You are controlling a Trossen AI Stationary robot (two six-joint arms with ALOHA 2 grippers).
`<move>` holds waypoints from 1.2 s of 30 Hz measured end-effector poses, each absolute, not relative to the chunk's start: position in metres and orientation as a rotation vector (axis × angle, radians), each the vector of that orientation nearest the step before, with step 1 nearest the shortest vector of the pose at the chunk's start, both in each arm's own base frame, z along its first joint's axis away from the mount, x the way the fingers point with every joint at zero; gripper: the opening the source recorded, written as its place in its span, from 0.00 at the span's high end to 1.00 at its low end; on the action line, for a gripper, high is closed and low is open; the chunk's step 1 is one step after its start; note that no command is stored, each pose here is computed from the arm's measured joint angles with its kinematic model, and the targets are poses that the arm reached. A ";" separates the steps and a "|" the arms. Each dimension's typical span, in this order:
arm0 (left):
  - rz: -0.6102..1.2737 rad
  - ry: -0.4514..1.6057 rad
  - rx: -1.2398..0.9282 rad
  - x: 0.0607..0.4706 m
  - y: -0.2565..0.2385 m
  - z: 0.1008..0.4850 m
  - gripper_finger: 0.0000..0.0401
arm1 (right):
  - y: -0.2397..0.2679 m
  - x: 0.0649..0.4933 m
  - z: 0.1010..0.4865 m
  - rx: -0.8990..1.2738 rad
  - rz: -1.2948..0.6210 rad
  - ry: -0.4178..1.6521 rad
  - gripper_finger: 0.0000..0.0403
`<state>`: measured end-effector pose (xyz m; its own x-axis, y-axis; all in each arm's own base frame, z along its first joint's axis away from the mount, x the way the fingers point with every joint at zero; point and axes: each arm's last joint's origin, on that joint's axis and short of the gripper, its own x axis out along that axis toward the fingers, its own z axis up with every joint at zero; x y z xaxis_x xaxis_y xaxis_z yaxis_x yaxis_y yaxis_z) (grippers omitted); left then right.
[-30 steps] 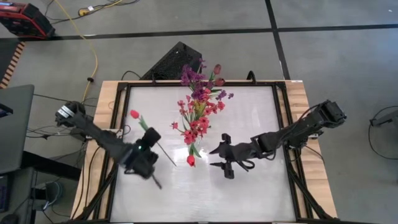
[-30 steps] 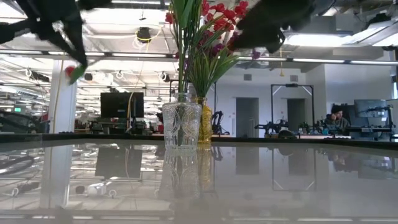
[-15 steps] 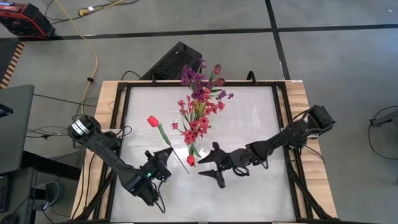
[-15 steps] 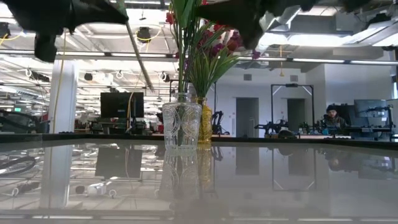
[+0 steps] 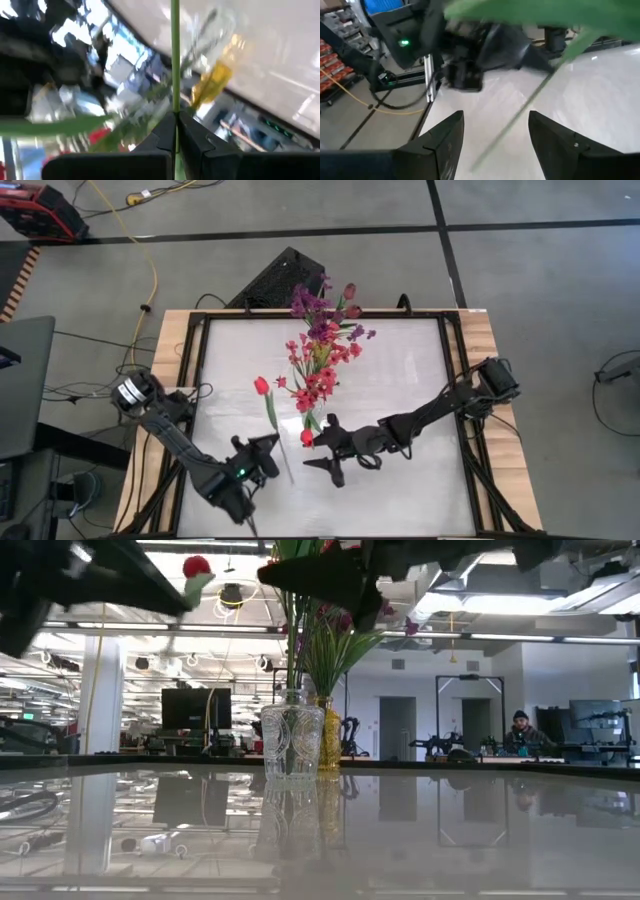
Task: Sort flowers into vase by color
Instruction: Put the pink flower into the transparent vase
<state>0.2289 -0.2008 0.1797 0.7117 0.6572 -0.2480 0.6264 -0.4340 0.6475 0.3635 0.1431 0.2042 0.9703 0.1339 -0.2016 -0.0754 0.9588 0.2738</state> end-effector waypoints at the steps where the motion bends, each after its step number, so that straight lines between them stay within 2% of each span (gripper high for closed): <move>1: 0.019 0.956 2.177 0.228 -0.206 0.181 1.00 | 0.145 0.365 0.206 0.265 0.109 0.223 0.38; 6: -0.023 0.836 2.151 0.231 -0.231 0.198 1.00 | 0.154 0.364 0.213 0.261 0.123 0.221 0.38; 10: -0.017 0.779 2.213 0.238 -0.243 0.210 1.00 | 0.160 0.367 0.219 0.299 0.133 0.200 0.38; 14: -0.004 0.739 2.179 0.243 -0.250 0.220 1.00 | 0.169 0.375 0.213 0.299 0.143 0.200 0.38; 22: 0.007 0.741 2.167 0.249 -0.250 0.228 1.00 | 0.178 0.384 0.208 0.284 0.152 0.202 0.38; 28: 0.011 0.751 2.165 0.251 -0.248 0.228 1.00 | 0.169 0.387 0.207 0.363 0.068 0.207 0.38; 36: 0.020 0.778 2.164 0.256 -0.242 0.228 1.00 | 0.161 0.391 0.210 0.423 0.116 0.194 0.45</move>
